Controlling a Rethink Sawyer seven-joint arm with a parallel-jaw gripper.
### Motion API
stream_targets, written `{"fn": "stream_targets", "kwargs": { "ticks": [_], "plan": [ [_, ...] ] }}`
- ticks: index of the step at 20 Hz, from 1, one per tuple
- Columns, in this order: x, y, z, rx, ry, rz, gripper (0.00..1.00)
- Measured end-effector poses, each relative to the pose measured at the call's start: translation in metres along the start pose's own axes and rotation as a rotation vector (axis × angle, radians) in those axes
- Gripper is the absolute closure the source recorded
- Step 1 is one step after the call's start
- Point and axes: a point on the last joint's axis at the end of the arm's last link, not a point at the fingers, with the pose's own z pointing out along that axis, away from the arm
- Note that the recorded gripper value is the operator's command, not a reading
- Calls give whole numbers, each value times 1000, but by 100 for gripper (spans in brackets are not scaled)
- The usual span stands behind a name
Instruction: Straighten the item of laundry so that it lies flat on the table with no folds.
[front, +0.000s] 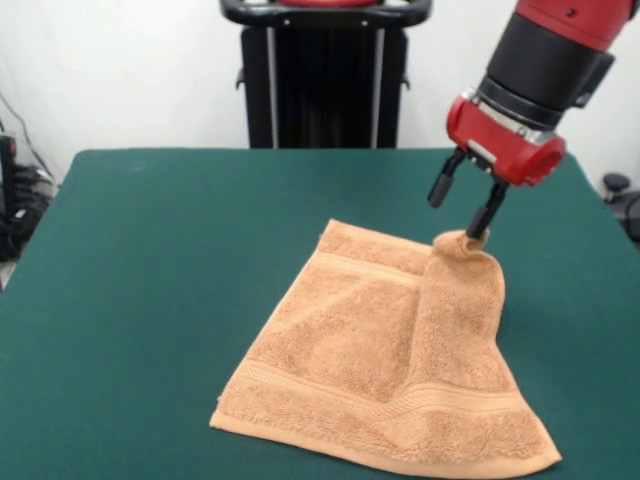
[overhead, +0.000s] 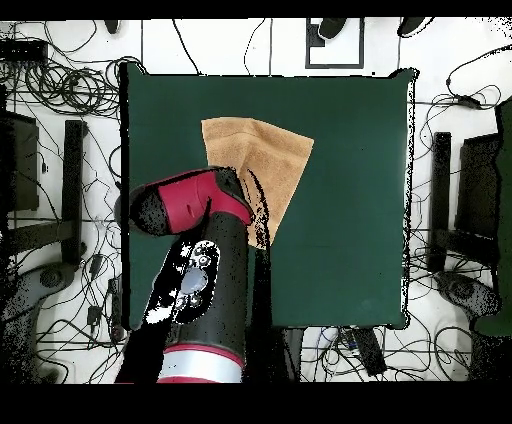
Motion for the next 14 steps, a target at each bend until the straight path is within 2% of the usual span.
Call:
{"fn": "stream_targets", "kwargs": {
  "ticks": [9,14],
  "plan": [
    [-18,-15,13,24,-7,4,0],
    [-17,-16,14,26,-5,2,0]
  ]
}}
